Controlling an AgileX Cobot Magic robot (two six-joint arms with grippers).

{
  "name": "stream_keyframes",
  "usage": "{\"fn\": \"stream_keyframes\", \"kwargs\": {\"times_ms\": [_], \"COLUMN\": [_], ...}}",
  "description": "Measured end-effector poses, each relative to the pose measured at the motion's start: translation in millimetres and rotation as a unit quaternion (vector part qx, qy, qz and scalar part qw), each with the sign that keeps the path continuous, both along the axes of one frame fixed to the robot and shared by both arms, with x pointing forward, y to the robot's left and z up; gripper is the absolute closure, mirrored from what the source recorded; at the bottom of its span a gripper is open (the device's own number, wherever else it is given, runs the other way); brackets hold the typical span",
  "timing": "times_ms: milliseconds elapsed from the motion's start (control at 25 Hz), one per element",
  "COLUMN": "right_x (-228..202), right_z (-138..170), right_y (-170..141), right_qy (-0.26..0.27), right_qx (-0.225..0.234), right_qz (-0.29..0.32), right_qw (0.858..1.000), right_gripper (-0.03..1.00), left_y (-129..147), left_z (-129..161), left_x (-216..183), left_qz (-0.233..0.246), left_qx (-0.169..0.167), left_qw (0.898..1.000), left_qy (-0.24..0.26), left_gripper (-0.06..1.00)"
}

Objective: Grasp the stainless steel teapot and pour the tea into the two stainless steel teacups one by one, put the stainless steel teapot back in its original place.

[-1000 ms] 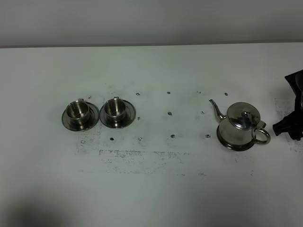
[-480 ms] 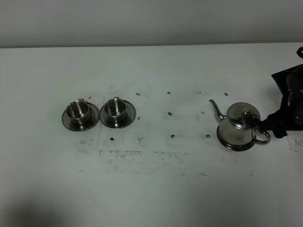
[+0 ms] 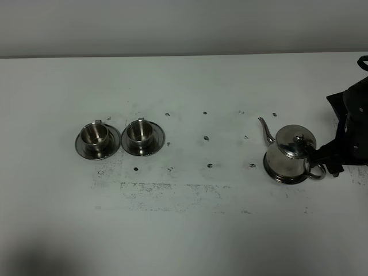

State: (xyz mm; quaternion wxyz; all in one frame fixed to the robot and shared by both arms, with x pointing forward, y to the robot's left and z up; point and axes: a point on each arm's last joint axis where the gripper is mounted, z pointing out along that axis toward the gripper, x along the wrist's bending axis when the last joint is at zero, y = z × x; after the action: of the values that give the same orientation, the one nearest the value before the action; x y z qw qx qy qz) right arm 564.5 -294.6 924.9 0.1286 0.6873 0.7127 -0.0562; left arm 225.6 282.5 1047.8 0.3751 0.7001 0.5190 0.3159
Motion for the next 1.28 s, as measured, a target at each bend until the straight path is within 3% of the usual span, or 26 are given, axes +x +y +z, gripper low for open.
{"fn": "stream_keyframes", "kwargs": {"times_ms": [200,440,560,680,880,1280], "right_x": [-3.3,-20.5,-33.4,-42.6,-49.2,-39.8], "right_z": [3.2,45.1,63.5,74.3,76.7,77.6], "right_y": [-3.5,-9.9,-6.1,4.3,23.7,22.7], "right_qy": [0.011,0.001,0.020,0.036,0.062,0.011], "right_qx": [-0.018,-0.045,-0.021,0.037,0.137,0.149], "right_qz": [-0.010,-0.030,0.007,0.070,0.171,0.179], "right_qw": [1.000,0.999,1.000,0.996,0.974,0.972], "right_gripper": [0.38,0.38,0.38,0.38,0.38,0.38], "left_y": [0.0,0.0,0.0,0.0,0.1,0.1], "left_z": [0.0,0.0,0.0,0.0,0.0,0.0], "left_x": [0.0,0.0,0.0,0.0,0.0,0.0], "left_qz": [0.000,0.000,0.000,0.000,0.001,0.001], "left_qx": [0.000,0.000,0.000,0.000,-0.001,-0.001], "left_qw": [1.000,1.000,1.000,1.000,1.000,1.000], "left_qy": [0.000,0.000,0.000,0.000,0.000,0.000], "left_gripper": [0.30,0.30,0.30,0.30,0.30,0.30]}}
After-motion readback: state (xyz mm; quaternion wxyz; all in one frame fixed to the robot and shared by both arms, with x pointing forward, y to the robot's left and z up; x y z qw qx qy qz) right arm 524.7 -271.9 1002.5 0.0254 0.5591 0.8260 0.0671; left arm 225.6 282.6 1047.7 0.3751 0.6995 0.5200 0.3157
